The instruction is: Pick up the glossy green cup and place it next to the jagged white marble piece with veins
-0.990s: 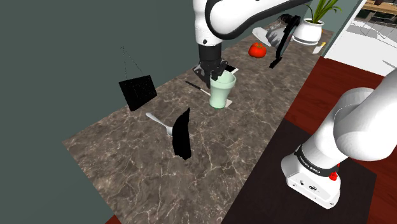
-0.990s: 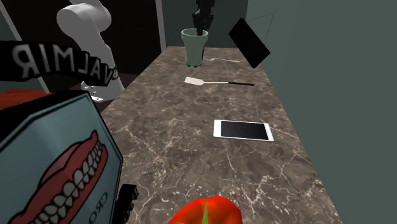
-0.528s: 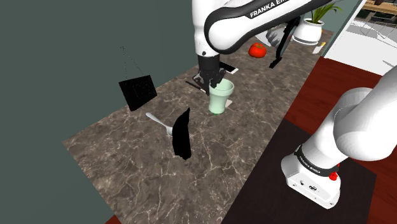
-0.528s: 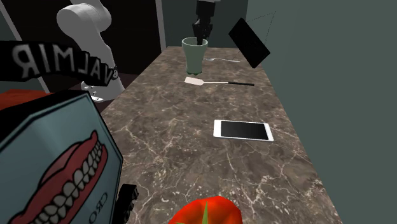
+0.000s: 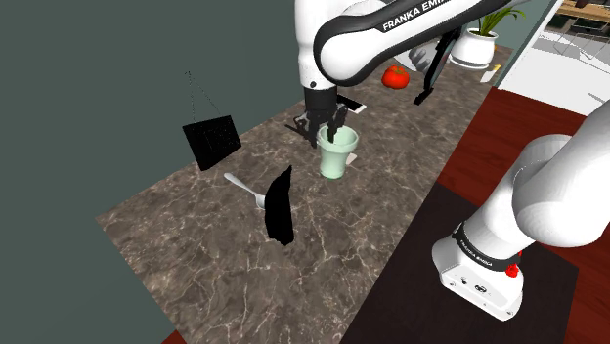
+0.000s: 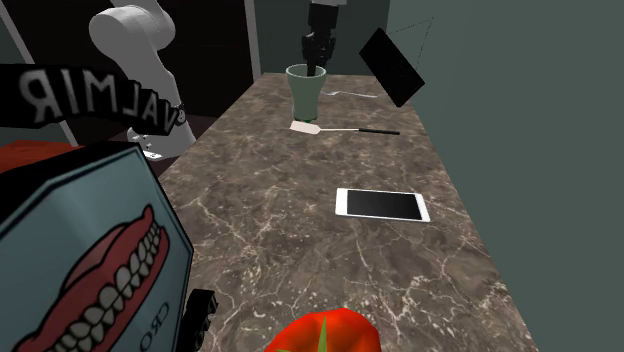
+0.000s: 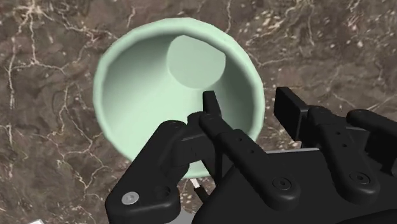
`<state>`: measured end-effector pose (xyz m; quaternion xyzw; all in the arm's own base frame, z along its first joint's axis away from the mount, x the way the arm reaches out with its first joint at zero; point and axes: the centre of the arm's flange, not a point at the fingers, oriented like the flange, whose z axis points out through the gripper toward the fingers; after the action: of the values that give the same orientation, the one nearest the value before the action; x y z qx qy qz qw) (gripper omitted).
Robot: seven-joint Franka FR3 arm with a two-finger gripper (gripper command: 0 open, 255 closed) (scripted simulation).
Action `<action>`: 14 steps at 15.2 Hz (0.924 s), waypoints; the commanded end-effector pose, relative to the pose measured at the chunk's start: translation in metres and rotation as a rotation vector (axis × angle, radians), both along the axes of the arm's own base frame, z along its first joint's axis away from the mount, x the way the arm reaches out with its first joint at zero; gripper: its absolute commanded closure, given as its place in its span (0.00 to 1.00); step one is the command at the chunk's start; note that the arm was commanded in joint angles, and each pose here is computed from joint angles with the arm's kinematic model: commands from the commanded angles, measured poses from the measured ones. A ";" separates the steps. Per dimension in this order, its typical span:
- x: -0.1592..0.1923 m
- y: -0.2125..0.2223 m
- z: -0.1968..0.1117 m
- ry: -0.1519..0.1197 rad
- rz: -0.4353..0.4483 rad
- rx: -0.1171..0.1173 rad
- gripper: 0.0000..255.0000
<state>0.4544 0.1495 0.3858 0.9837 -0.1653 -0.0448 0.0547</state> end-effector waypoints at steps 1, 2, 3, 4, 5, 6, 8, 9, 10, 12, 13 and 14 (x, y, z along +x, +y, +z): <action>0.000 0.000 0.000 0.000 0.000 0.000 0.00; 0.000 0.000 0.000 0.000 0.000 0.000 0.00; 0.000 0.000 0.000 0.000 0.000 0.000 0.00; 0.000 0.000 0.000 0.000 0.000 0.000 0.00; 0.000 0.000 0.000 0.000 0.000 0.000 0.00; 0.001 0.001 0.013 0.000 0.000 0.000 0.00; 0.004 0.004 0.039 0.000 0.000 0.000 0.00; 0.005 0.005 0.050 0.000 0.000 0.000 0.00; 0.005 0.005 0.050 0.000 0.000 0.000 0.00; 0.005 0.005 0.050 0.000 0.000 0.000 0.00; 0.005 0.005 0.050 0.000 0.000 0.000 0.00; 0.005 0.005 0.050 0.000 0.000 0.000 0.00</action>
<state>0.4597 0.1540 0.4350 0.9837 -0.1653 -0.0446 0.0546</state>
